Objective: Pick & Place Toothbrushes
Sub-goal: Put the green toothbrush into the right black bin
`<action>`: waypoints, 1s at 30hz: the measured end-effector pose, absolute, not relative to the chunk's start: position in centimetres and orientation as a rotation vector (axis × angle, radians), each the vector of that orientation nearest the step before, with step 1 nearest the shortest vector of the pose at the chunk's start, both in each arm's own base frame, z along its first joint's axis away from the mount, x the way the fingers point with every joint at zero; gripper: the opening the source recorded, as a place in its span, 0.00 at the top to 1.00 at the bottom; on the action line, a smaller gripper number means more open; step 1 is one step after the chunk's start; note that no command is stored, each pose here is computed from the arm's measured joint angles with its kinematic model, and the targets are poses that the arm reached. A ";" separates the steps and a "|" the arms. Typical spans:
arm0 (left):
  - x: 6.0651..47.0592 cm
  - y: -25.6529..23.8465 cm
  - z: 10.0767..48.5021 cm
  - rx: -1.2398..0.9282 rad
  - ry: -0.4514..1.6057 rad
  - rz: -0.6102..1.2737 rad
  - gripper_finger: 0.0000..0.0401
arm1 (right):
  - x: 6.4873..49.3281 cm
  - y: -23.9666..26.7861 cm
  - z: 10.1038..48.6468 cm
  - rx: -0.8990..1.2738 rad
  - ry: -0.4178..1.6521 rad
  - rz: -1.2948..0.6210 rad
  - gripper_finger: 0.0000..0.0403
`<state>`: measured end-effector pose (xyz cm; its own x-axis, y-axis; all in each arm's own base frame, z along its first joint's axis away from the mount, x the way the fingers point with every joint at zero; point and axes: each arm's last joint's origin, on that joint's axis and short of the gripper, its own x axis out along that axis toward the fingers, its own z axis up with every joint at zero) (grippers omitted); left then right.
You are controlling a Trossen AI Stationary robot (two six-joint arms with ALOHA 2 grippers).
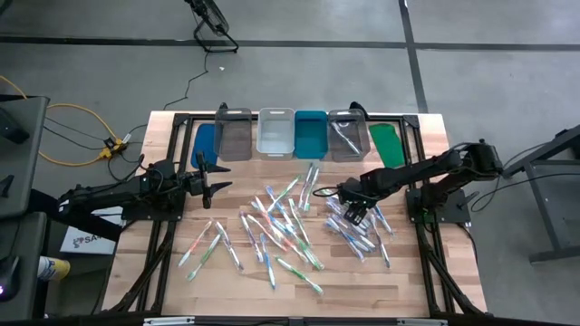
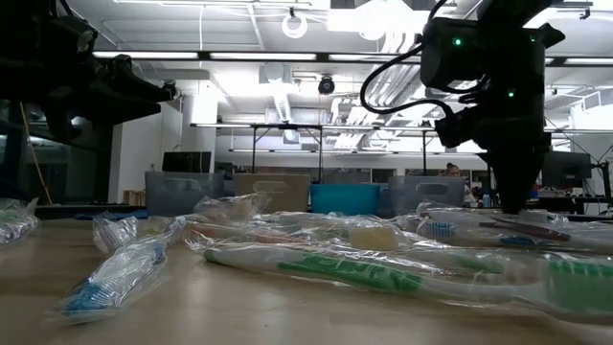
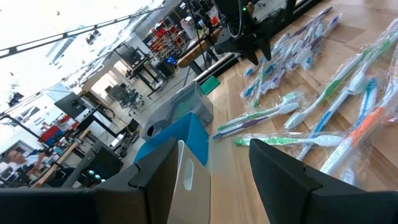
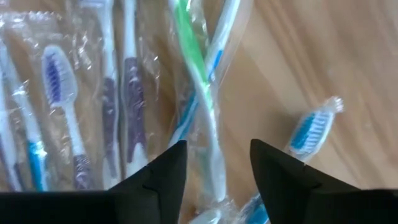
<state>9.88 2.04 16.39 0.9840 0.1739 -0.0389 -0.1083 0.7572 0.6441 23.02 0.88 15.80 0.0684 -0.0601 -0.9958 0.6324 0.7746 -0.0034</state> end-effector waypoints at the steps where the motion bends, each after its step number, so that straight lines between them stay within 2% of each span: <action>1: 9.9 2.0 16.4 0.695 0.099 0.154 0.52 | 23.0 0.8 15.8 0.493 1.413 -0.564 0.62; 14: 9.9 2.0 16.4 0.695 0.099 0.154 0.52 | 23.1 0.8 15.8 0.475 1.408 -0.542 0.77; 24: 9.9 2.0 16.4 0.695 0.099 0.154 0.52 | 23.5 0.9 15.8 0.479 1.377 -0.504 0.97; 30: 9.9 2.0 16.4 0.695 0.099 0.154 0.52 | 23.6 1.0 16.0 0.528 1.384 -0.484 0.99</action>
